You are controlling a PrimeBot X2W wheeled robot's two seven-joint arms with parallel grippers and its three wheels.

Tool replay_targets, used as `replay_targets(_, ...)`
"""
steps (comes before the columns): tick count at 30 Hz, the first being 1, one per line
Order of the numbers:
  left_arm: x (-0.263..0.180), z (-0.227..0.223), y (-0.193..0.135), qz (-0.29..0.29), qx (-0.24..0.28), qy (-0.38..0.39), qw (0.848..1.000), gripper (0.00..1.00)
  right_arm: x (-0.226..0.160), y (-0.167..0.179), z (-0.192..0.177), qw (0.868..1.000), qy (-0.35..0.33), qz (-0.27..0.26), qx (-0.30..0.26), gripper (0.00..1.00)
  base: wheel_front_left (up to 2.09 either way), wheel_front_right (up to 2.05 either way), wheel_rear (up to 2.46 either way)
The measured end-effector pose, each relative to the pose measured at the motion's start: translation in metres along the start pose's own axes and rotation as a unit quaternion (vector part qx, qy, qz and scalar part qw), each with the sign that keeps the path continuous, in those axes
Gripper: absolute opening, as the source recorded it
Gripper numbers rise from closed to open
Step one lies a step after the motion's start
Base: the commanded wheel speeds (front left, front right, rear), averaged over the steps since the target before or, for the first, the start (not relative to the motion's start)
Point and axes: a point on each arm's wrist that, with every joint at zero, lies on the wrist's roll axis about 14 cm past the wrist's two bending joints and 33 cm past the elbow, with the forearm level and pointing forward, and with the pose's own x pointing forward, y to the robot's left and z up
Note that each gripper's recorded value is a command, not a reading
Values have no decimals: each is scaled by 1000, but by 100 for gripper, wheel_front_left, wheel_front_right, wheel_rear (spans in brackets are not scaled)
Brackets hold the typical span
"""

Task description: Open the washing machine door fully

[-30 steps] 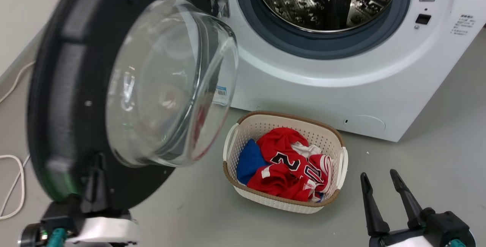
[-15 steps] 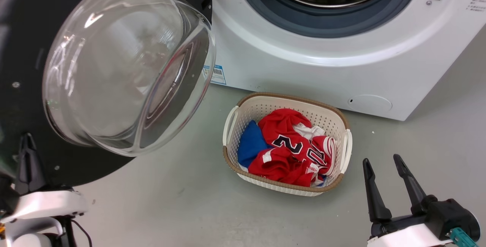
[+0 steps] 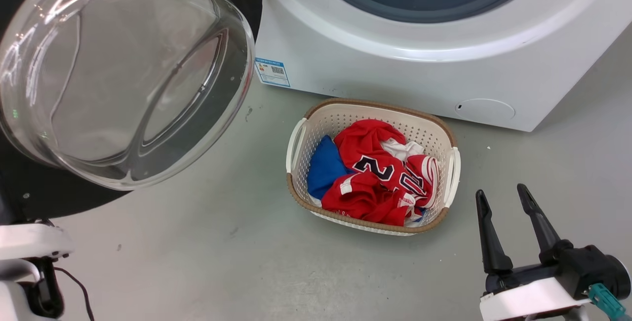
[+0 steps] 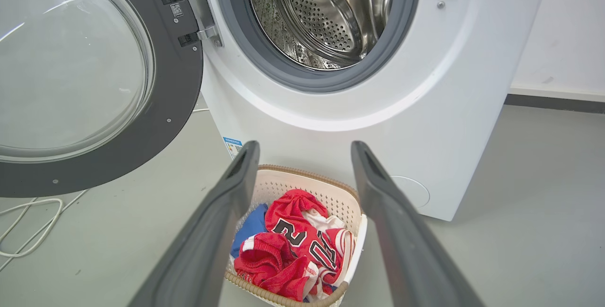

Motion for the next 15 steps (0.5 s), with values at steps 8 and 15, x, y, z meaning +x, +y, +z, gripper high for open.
replay_targets(8, 20, -4, 5, 5, 7, 8, 1000, 0, 5, -3, -3, 1000, 2, -1, -1, 100, 0, 0, 0)
replay_targets(15, 31, -2, 10, 16, 6, 5, 1000, 0, 7, -8, -4, 1000, 2, -8, -2, 100, 0, 0, 0)
